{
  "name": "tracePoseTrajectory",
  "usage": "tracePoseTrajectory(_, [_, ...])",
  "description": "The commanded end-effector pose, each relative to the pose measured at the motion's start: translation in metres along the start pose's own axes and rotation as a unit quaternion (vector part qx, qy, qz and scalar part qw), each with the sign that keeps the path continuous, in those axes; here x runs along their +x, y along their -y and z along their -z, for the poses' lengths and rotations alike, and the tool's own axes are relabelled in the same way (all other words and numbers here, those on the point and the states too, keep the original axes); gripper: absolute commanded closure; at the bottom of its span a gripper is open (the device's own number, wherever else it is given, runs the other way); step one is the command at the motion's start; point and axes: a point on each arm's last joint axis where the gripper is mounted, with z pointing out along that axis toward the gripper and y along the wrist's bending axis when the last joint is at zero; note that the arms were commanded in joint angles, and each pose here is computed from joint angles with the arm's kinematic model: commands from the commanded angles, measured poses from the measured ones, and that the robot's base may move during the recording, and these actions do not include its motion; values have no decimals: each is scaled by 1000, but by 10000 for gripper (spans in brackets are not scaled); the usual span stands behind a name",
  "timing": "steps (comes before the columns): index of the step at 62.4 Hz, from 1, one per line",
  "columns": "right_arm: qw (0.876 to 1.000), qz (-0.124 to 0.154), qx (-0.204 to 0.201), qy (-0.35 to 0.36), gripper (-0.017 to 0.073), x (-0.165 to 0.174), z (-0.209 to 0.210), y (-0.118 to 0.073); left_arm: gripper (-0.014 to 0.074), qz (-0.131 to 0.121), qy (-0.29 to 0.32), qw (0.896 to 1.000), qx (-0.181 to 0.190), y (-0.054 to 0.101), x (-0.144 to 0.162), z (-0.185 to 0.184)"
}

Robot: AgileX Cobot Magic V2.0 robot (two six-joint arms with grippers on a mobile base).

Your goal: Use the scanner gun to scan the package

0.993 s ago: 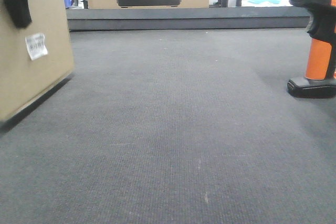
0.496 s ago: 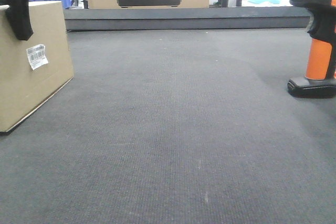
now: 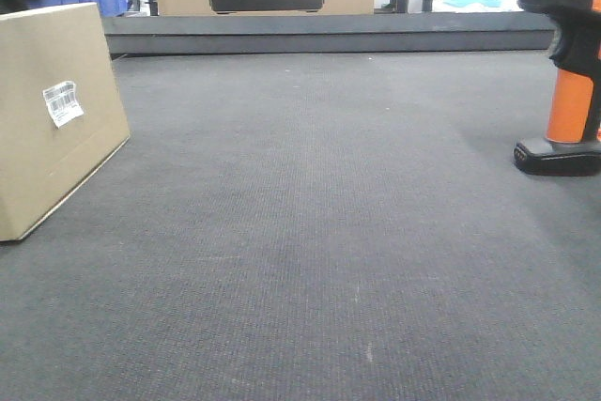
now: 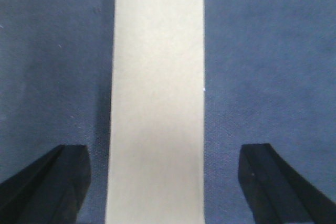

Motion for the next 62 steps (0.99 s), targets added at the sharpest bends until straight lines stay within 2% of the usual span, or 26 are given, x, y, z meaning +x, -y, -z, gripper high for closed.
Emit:
tracePoseTrajectory(1, [1000, 4, -2, 9, 727, -1, 1, 0, 142, 20, 28, 999, 2, -6, 5, 25])
tracePoseTrajectory(6, [1000, 4, -2, 9, 727, -1, 1, 0, 213, 39, 52, 998, 4, -11, 16, 37])
tracePoseTrajectory(14, [1000, 4, -2, 8, 727, -1, 1, 0, 444, 68, 105, 992, -19, -27, 46, 58])
tracePoseTrajectory(23, [1000, 4, -2, -7, 727, 1, 1, 0, 704, 63, 184, 981, -8, -38, 80, 73])
tracePoseTrajectory(31, [1000, 3, -6, -1, 727, -1, 7, -1, 701, 76, 213, 974, -18, -52, 111, 74])
tracePoseTrajectory(35, [1000, 2, -11, 19, 727, -6, 12, -1, 701, 71, 217, 973, -25, -57, 124, 74])
tracePoseTrajectory(40, [999, -2, -20, 48, 727, -12, 25, -2, 683, 48, 219, 974, -20, -58, 142, 69])
tracePoseTrajectory(45, [998, -4, -30, 52, 727, -13, 38, -3, 684, 21, 225, 974, 9, -53, 157, 66])
tracePoseTrajectory(48, [998, -4, -36, 48, 727, -12, 45, -4, 684, 14, 228, 973, 29, -50, 164, 66])
tracePoseTrajectory(54, [996, -6, -47, 77, 727, -14, 59, -4, 684, 34, 244, 967, 71, -45, 178, 68])
tracePoseTrajectory(62, [993, -6, -62, 102, 727, -14, 77, -4, 685, 41, 269, 959, 80, -46, 198, 74])
